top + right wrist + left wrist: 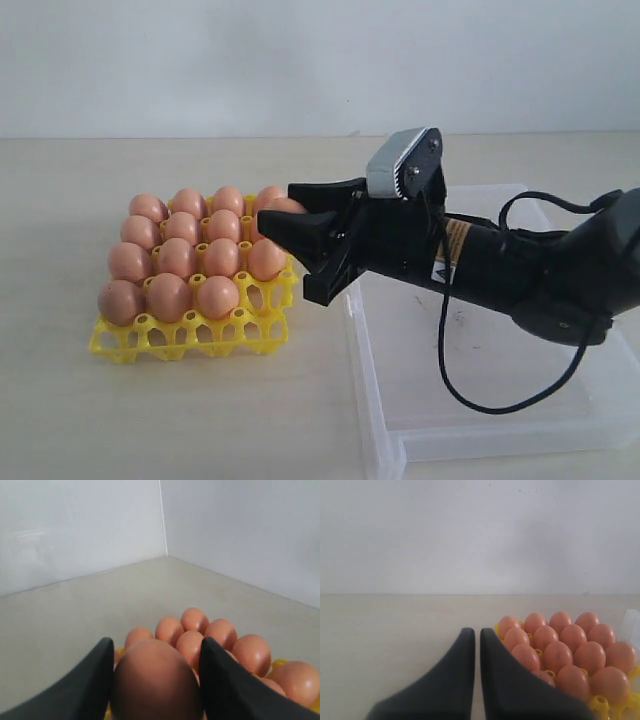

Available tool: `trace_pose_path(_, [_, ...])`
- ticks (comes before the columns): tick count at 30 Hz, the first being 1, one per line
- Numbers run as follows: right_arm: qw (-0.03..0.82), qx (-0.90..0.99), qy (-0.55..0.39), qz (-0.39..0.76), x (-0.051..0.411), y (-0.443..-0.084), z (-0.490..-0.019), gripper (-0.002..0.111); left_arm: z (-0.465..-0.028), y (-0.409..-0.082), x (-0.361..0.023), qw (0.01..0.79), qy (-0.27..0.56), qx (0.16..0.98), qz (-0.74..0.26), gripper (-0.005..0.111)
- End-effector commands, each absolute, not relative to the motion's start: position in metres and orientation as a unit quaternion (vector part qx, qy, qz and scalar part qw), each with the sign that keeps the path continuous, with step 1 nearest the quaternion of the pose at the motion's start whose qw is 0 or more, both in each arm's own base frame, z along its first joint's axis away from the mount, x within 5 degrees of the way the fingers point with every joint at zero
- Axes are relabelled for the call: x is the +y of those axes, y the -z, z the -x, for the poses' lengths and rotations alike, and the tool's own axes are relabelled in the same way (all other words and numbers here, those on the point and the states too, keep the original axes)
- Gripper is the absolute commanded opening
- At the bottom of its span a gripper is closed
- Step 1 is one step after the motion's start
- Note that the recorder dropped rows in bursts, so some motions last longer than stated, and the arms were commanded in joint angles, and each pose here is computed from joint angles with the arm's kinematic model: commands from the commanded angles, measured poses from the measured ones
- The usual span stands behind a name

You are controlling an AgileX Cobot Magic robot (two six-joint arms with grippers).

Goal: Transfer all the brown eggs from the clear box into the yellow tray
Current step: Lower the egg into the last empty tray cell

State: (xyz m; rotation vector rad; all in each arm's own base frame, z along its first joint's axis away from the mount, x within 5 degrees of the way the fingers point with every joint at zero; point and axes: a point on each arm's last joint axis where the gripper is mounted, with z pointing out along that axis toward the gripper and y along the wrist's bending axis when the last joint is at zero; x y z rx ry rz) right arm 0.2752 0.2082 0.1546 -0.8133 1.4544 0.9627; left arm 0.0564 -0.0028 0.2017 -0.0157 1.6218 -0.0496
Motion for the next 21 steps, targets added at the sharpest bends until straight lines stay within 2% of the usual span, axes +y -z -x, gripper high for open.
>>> trace_pose_path(1, [0.551,0.612,-0.436,0.362,0.217,-0.148,-0.281,0.0,-0.056,-0.202,-0.002,0.693,0.022,0.72,0.011,0.004])
trace_pose_path(11, [0.516,0.612,-0.472,0.369,0.252,-0.122,-0.29,0.0,-0.056,-0.202,-0.002,0.693,0.022,0.72,0.011,0.004])
trace_pose_path(21, [0.495,0.658,-0.475,0.311,0.25,-0.093,-0.298,0.0,-0.056,-0.202,-0.002,0.693,0.022,0.72,0.011,0.004])
